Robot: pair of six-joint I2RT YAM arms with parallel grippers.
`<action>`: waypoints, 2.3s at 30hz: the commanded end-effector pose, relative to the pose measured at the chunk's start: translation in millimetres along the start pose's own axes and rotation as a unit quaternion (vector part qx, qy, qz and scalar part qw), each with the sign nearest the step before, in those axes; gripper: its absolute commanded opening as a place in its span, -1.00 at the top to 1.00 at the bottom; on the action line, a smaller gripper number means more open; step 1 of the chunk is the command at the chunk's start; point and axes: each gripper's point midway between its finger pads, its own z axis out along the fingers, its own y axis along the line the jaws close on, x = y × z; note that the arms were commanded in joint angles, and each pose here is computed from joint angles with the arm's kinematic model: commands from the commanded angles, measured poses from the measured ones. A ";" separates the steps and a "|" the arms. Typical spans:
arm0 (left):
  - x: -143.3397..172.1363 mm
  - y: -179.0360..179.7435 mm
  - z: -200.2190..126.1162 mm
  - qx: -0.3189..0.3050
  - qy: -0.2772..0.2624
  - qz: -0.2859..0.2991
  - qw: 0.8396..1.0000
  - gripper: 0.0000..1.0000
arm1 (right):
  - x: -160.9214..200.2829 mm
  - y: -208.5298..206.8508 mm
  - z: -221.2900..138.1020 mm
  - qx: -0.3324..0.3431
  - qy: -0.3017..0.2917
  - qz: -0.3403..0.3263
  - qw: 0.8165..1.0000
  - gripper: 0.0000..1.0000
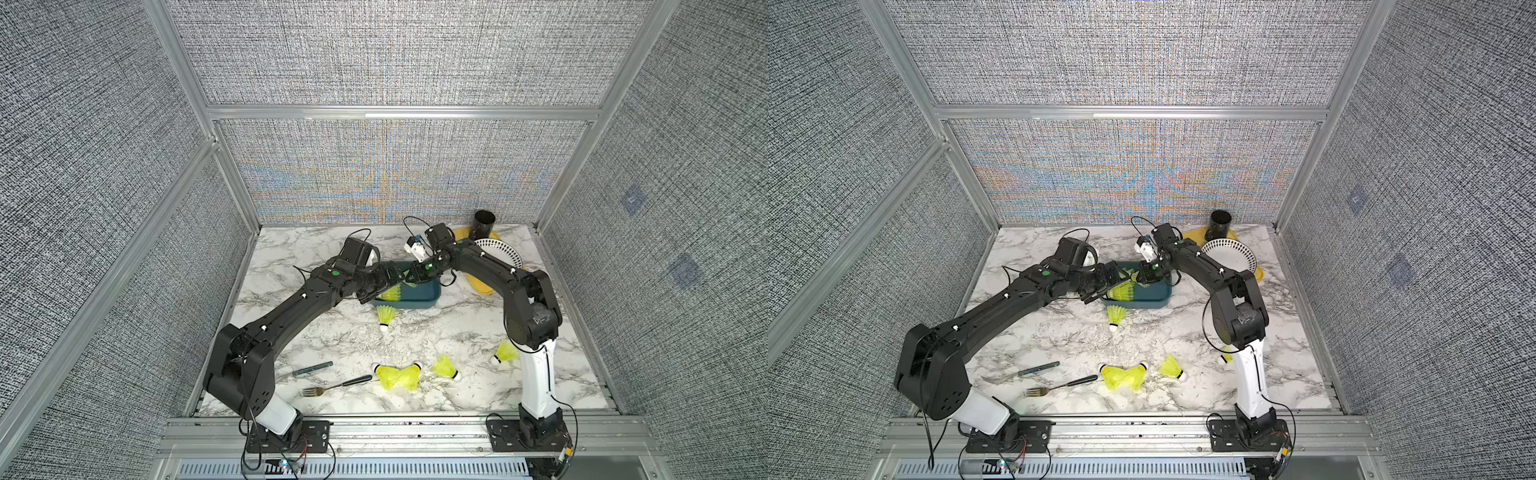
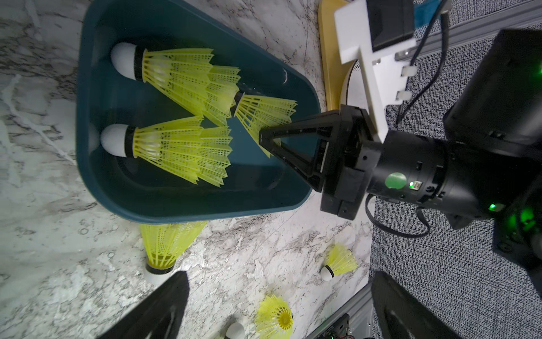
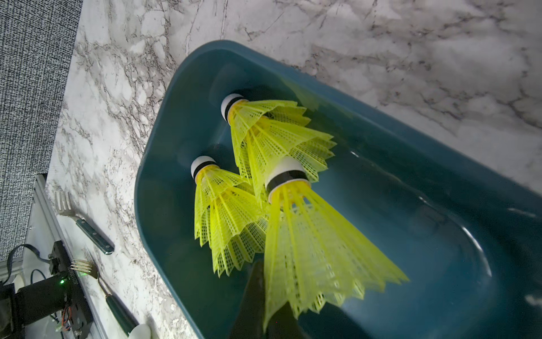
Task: Put the shuttlecocks into the storage box
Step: Place the shuttlecock in the storage box.
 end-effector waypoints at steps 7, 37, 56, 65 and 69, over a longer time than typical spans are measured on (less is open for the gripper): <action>4.6 6.5 -5.1 -0.015 0.004 0.008 1.000 -1.00 | -7.8 6.2 10.0 -0.053 -0.006 -0.029 0.998 1.00; 17.1 16.8 -7.6 -0.025 0.015 -0.002 1.000 -1.00 | -15.2 6.7 39.4 -0.115 0.002 -0.023 0.993 1.00; 21.1 16.8 -8.0 -0.026 0.014 0.001 1.000 -1.00 | -26.2 1.1 14.6 -0.073 -0.022 -0.019 0.997 0.32; 23.6 17.6 -10.7 -0.025 0.014 0.002 1.000 -1.00 | -24.0 -4.7 2.7 -0.060 -0.029 -0.015 0.998 0.32; 23.9 17.4 -11.5 -0.024 0.014 0.003 1.000 -1.00 | -25.1 -5.4 -0.7 -0.055 -0.032 -0.013 0.998 0.32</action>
